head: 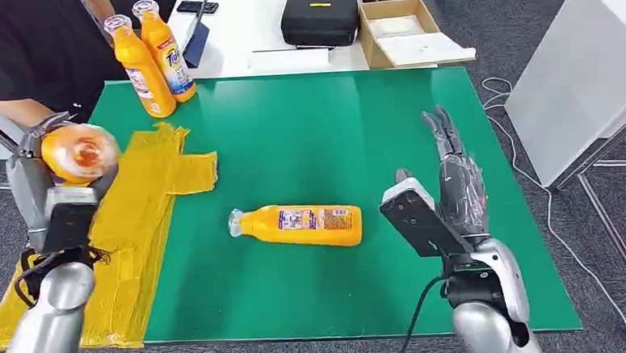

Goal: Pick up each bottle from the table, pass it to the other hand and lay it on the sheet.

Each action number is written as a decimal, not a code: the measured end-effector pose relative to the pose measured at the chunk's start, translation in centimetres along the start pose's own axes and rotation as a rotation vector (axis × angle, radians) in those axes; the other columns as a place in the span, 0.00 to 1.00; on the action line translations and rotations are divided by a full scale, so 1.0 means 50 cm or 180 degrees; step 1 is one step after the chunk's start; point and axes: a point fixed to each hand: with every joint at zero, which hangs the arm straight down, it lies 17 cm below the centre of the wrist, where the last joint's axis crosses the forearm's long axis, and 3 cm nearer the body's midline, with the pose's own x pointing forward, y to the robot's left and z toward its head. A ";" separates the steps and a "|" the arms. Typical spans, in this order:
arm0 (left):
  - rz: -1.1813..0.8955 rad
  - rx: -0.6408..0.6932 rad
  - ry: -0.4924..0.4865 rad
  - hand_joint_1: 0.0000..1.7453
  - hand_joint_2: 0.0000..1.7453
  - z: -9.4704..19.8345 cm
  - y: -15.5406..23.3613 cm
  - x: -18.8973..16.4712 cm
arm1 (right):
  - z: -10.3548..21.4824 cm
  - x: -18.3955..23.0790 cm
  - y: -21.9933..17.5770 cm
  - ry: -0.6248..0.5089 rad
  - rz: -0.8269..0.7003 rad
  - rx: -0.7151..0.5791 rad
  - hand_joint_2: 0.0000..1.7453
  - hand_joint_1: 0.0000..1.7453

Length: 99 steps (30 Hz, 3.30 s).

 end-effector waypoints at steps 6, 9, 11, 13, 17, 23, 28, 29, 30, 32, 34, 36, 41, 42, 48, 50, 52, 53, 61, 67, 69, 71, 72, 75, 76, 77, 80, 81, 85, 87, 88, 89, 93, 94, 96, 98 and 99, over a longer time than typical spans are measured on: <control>-0.0215 0.0028 -0.0187 1.00 1.00 -0.012 -0.009 0.032 | 0.004 -0.009 0.008 0.0007 0.0017 0.0088 0.00 0.00; -0.0663 -0.0122 -0.0385 1.00 1.00 0.003 -0.045 0.037 | 0.006 -0.021 0.021 0.0022 0.0027 0.0220 0.00 0.00; -0.0894 -0.0308 -0.0413 1.00 1.00 0.015 -0.079 0.020 | 0.002 -0.023 0.029 0.0013 0.0028 0.0299 0.00 0.00; -0.1079 -0.0533 -0.0362 1.00 1.00 0.019 -0.127 -0.017 | -0.014 -0.021 0.030 -0.0017 0.0000 0.0359 0.00 0.00; -0.1335 -0.1042 -0.0193 1.00 1.00 0.092 -0.214 -0.102 | -0.023 -0.022 0.030 -0.0045 -0.0011 0.0403 0.00 0.00; -0.1745 -0.1617 -0.0010 1.00 1.00 0.191 -0.286 -0.199 | -0.028 -0.016 0.044 -0.0117 -0.0011 0.0510 0.00 0.00; -0.1934 -0.1947 0.0144 1.00 1.00 0.252 -0.311 -0.258 | -0.032 -0.011 0.054 -0.0174 0.0014 0.0576 0.00 0.00; -0.1983 -0.2013 0.0193 1.00 1.00 0.267 -0.313 -0.272 | -0.032 -0.008 0.059 -0.0191 0.0011 0.0595 0.00 0.00; -0.2025 -0.2072 0.0238 1.00 1.00 0.282 -0.315 -0.284 | -0.032 -0.006 0.062 -0.0200 0.0002 0.0609 0.00 0.00; -0.2113 -0.2202 0.0339 1.00 1.00 0.316 -0.317 -0.308 | -0.033 -0.004 0.066 -0.0215 0.0007 0.0630 0.00 0.00; -0.2166 -0.2311 0.0434 0.00 1.00 0.345 -0.318 -0.328 | -0.032 0.000 0.071 -0.0234 0.0019 0.0663 0.00 0.00; -0.2200 -0.2422 0.0516 0.00 0.00 0.373 -0.321 -0.343 | -0.031 0.000 0.077 -0.0240 0.0032 0.0698 0.00 0.00; -0.2083 -0.2650 0.0656 0.00 0.00 0.399 -0.344 -0.351 | -0.027 -0.011 0.091 -0.0207 0.0171 0.0792 0.00 0.00; -0.2031 -0.2673 0.0668 0.00 0.00 0.394 -0.351 -0.349 | -0.026 -0.017 0.098 -0.0191 0.0214 0.0826 0.00 0.00; -0.1802 -0.2726 0.0656 0.00 0.00 0.396 -0.384 -0.316 | -0.031 -0.032 0.120 -0.0169 0.0372 0.0926 1.00 0.00; -0.1409 -0.2718 0.0784 0.00 0.00 0.397 -0.401 -0.296 | -0.029 -0.058 0.141 -0.0096 0.0564 0.1019 1.00 0.00; -0.0864 -0.2601 0.0987 0.00 0.00 0.387 -0.415 -0.262 | -0.026 -0.095 0.167 -0.0007 0.0769 0.1125 1.00 0.00; -0.0550 -0.2504 0.1109 0.00 0.00 0.377 -0.418 -0.243 | -0.027 -0.115 0.180 0.0024 0.0867 0.1186 1.00 0.00; 0.0902 -0.1620 0.1265 0.00 0.00 0.224 -0.360 -0.110 | -0.038 -0.231 0.255 0.0242 0.1392 0.1650 1.00 0.00; 0.2112 -0.1090 0.1485 0.00 0.00 0.124 -0.301 -0.069 | -0.038 -0.297 0.306 0.0373 0.1688 0.1970 1.00 0.00; 0.2197 -0.0978 0.1388 0.00 0.00 0.093 -0.281 -0.059 | -0.035 -0.315 0.315 0.0421 0.1727 0.2039 1.00 0.00; 0.2293 -0.0873 0.1304 0.00 0.00 0.067 -0.264 -0.049 | -0.036 -0.327 0.319 0.0454 0.1727 0.2089 1.00 0.00; 0.2333 -0.0834 0.1259 0.00 0.00 0.055 -0.257 -0.042 | -0.038 -0.330 0.321 0.0459 0.1733 0.2113 1.00 0.00; 0.2429 -0.0797 0.1190 0.00 0.00 0.032 -0.255 -0.022 | -0.046 -0.337 0.324 0.0489 0.1697 0.2171 1.00 0.00; 0.2449 -0.0788 0.1168 0.00 0.00 0.026 -0.255 -0.016 | -0.050 -0.334 0.326 0.0484 0.1698 0.2186 1.00 0.00; 0.2462 -0.0781 0.1150 0.00 0.00 0.019 -0.255 -0.011 | -0.053 -0.332 0.328 0.0482 0.1698 0.2198 1.00 0.00; 0.2491 -0.0790 0.1089 0.00 0.00 0.007 -0.258 0.004 | -0.057 -0.330 0.333 0.0487 0.1701 0.2226 1.00 0.00; 0.2495 -0.0794 0.1080 0.00 0.00 0.007 -0.259 0.007 | -0.057 -0.329 0.336 0.0486 0.1707 0.2237 1.00 0.00; 0.2503 -0.0817 0.1061 0.00 0.00 0.007 -0.262 0.014 | -0.054 -0.334 0.341 0.0498 0.1731 0.2272 1.00 0.00; 0.2509 -0.0822 0.1053 0.00 0.00 0.007 -0.264 0.016 | -0.054 -0.335 0.342 0.0500 0.1732 0.2282 1.00 0.00; 0.2515 -0.0820 0.1054 0.00 0.00 0.007 -0.264 0.017 | -0.055 -0.333 0.343 0.0497 0.1718 0.2287 1.00 0.00; 0.2514 -0.0806 0.1056 0.00 0.00 0.006 -0.263 0.017 | -0.056 -0.329 0.345 0.0491 0.1704 0.2291 1.00 0.00; 0.2510 -0.0752 0.1063 0.00 0.00 0.000 -0.260 0.018 | -0.059 -0.301 0.363 0.0437 0.1635 0.2347 1.00 0.00; 0.2516 -0.0742 0.1067 0.00 0.00 -0.001 -0.260 0.017 | -0.059 -0.294 0.369 0.0422 0.1623 0.2371 1.00 0.00; 0.2525 -0.0720 0.1069 0.00 0.00 -0.001 -0.259 0.016 | -0.060 -0.278 0.380 0.0393 0.1580 0.2409 1.00 0.00; 0.2529 -0.0700 0.1070 0.00 0.00 0.000 -0.259 0.015 | -0.061 -0.265 0.388 0.0367 0.1556 0.2443 1.00 0.00; 0.2524 -0.0689 0.1066 0.00 0.00 -0.001 -0.258 0.015 | -0.061 -0.260 0.393 0.0359 0.1539 0.2457 1.00 0.00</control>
